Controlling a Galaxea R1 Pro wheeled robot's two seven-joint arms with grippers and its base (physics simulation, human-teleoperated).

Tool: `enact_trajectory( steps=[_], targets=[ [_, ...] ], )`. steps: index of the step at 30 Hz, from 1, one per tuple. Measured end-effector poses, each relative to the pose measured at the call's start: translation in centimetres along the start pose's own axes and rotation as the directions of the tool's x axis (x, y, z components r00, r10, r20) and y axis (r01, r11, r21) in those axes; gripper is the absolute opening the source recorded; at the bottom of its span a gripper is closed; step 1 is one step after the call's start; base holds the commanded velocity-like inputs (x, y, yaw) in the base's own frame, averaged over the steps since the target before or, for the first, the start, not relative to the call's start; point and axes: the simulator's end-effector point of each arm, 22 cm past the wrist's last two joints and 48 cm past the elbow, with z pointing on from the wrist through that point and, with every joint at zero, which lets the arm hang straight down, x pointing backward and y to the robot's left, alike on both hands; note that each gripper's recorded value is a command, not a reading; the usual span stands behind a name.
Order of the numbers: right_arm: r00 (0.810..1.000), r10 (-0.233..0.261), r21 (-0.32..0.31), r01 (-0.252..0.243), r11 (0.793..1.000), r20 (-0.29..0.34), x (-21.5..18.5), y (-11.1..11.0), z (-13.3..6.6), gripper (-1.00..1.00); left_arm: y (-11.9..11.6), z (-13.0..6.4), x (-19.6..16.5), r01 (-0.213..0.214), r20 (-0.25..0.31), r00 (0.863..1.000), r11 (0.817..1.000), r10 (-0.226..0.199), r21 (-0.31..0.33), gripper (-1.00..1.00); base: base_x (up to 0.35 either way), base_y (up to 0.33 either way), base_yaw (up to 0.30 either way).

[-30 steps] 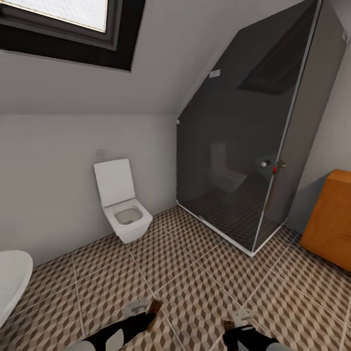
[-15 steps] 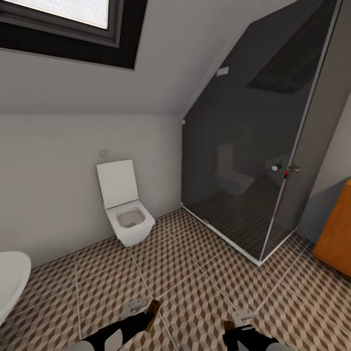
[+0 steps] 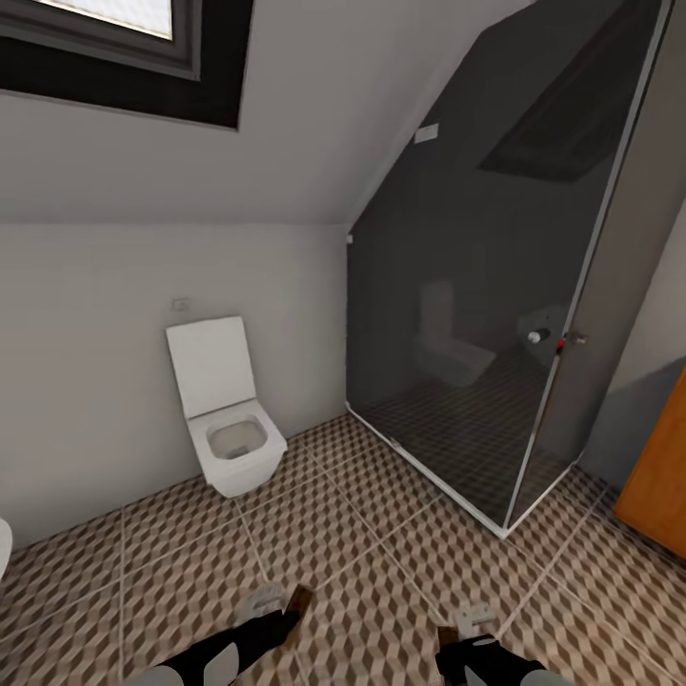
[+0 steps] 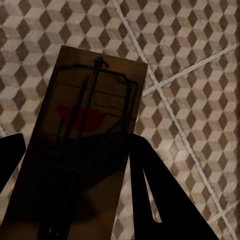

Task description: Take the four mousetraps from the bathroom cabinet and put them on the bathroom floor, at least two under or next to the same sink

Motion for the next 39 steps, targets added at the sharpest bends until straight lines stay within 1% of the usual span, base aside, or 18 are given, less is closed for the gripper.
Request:
enact_trajectory(
  steps=[27,31,39],
  targets=[
    [1.0,-0.004,0.004,0.004,1.0,-0.001,0.02,-0.12,0.0,-1.0,0.15,-0.02,0.0,0.002,0.0,1.0,1.0,-0.002,-0.002,-1.0,0.244,-0.177,0.001],
    [1.0,-0.003,0.005,0.003,1.0,-0.001,0.02,-0.13,0.0,-1.0,0.16,-0.02,0.0,0.002,0.0,1.0,1.0,-0.002,-0.002,-1.0,0.244,-0.177,0.148],
    [1.0,-0.002,0.006,0.002,1.0,0.0,-0.03,-0.16,0.0,-1.0,0.16,-0.03,0.0,0.002,0.0,1.0,1.0,-0.002,-0.002,-1.0,0.244,-0.177,0.251]
  ],
)
